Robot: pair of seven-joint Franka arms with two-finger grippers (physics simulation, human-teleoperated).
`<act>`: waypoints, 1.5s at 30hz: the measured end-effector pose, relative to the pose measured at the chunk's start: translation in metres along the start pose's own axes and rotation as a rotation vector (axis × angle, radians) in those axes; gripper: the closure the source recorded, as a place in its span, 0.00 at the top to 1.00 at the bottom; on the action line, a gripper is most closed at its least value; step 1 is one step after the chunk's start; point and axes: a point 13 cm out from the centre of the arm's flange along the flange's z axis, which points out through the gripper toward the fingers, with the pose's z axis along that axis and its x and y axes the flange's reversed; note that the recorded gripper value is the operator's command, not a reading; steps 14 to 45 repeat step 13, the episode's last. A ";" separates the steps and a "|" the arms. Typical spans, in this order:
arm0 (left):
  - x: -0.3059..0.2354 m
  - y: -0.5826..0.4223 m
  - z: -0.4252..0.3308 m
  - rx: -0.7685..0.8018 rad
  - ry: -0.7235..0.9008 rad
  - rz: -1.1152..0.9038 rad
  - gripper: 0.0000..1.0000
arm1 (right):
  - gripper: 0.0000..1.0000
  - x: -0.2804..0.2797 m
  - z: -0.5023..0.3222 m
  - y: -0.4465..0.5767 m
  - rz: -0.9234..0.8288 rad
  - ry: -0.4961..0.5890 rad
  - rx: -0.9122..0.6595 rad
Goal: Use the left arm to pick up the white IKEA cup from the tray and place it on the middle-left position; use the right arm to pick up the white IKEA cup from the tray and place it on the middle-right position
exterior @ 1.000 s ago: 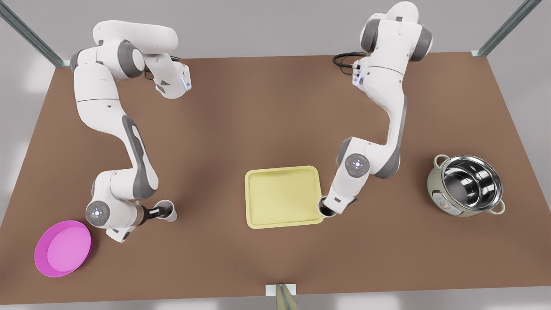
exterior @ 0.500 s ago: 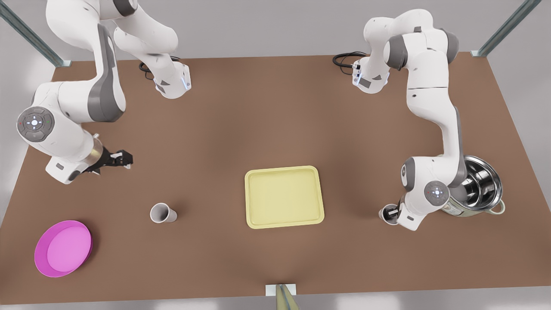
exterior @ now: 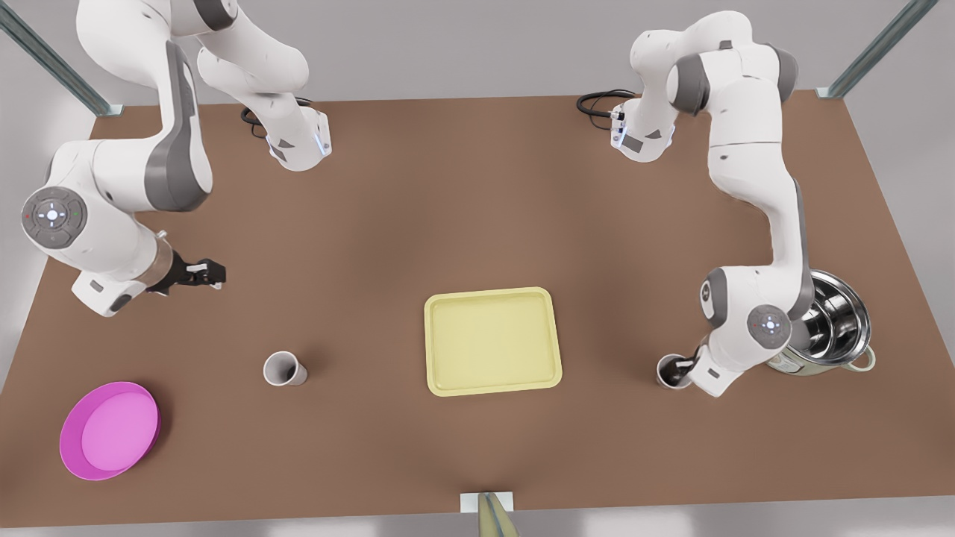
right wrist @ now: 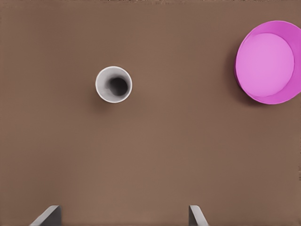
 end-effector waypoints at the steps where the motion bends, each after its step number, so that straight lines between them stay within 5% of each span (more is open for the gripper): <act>1: 0.005 -0.001 -0.038 0.000 0.001 0.016 1.00 | 1.00 0.000 -0.001 -0.001 0.005 -0.002 0.000; 9: 0.066 -0.005 -0.246 0.030 0.021 0.081 1.00 | 1.00 -0.002 -0.002 -0.002 0.019 -0.008 -0.001; 13: 0.102 0.005 -0.247 0.027 0.117 0.083 1.00 | 1.00 -0.003 -0.001 -0.002 0.023 -0.007 0.000; 45: 0.102 0.005 -0.247 0.027 0.117 0.083 1.00 | 1.00 -0.003 -0.001 -0.002 0.023 -0.007 0.000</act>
